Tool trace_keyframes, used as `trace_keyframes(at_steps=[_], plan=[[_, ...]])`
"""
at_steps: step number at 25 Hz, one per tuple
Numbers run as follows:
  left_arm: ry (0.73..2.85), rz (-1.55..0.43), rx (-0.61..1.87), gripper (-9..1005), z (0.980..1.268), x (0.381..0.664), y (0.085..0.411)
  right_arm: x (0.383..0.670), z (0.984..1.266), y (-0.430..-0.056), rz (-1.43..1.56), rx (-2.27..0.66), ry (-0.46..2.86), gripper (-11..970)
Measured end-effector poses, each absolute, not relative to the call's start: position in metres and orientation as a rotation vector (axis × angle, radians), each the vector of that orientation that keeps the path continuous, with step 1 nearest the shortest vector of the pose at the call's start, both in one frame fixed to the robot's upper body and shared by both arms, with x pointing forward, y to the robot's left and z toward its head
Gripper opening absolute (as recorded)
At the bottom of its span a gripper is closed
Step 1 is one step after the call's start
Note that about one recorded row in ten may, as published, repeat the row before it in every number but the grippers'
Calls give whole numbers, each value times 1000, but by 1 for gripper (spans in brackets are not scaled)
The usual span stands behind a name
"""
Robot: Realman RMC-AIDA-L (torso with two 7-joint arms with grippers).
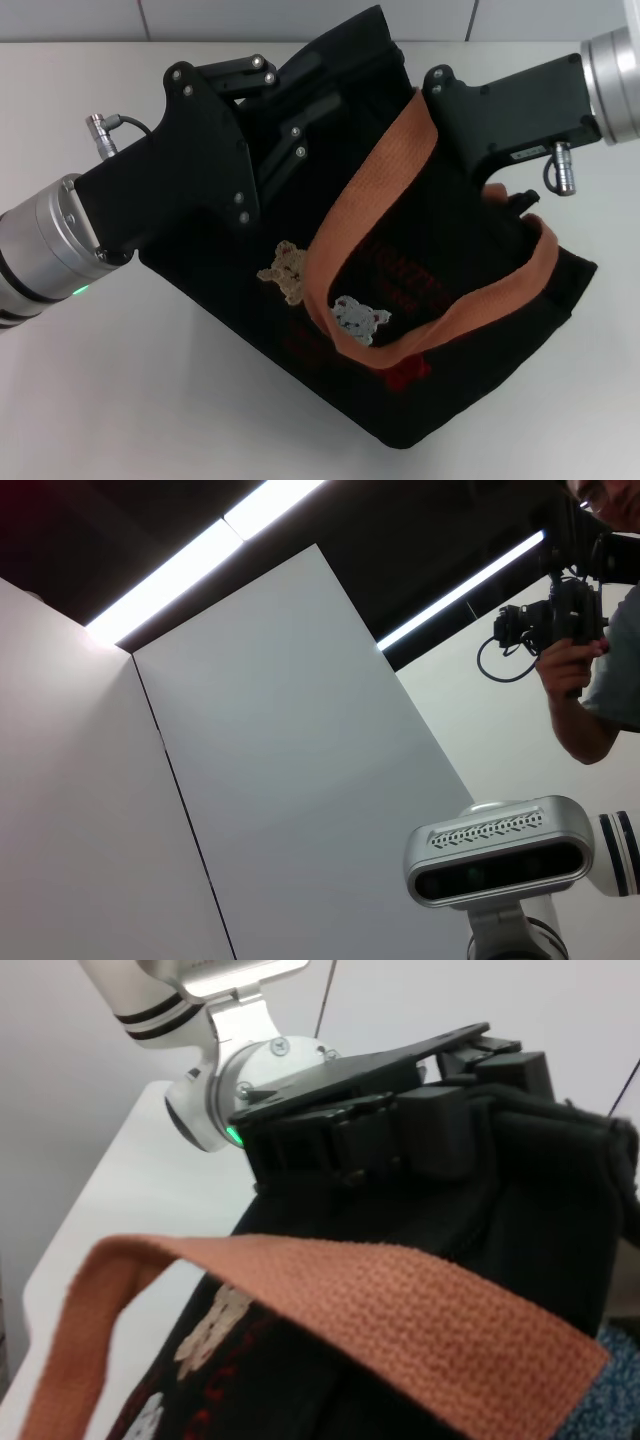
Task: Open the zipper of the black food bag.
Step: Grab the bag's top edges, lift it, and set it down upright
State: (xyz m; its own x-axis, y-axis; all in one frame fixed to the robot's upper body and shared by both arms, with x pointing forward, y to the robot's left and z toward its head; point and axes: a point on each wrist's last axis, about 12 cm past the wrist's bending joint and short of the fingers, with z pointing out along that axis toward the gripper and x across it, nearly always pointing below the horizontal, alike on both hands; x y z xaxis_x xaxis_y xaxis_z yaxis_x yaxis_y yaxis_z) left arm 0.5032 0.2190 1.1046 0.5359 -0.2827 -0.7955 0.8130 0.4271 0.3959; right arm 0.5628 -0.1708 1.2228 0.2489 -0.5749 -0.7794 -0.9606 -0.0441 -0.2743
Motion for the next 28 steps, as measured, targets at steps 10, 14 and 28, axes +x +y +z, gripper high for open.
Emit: trace_keyframes(at_steps=[10, 14, 28], plan=[[708, -752, 867, 190, 1106, 506, 219, 558, 1231, -212, 676, -1667, 1525, 0], [706, -749, 868, 190, 1107, 507, 218, 555, 1231, -224, 697, -1642, 1547, 1], [700, -738, 867, 190, 1109, 510, 218, 519, 1207, -281, 799, -1526, 1726, 20]])
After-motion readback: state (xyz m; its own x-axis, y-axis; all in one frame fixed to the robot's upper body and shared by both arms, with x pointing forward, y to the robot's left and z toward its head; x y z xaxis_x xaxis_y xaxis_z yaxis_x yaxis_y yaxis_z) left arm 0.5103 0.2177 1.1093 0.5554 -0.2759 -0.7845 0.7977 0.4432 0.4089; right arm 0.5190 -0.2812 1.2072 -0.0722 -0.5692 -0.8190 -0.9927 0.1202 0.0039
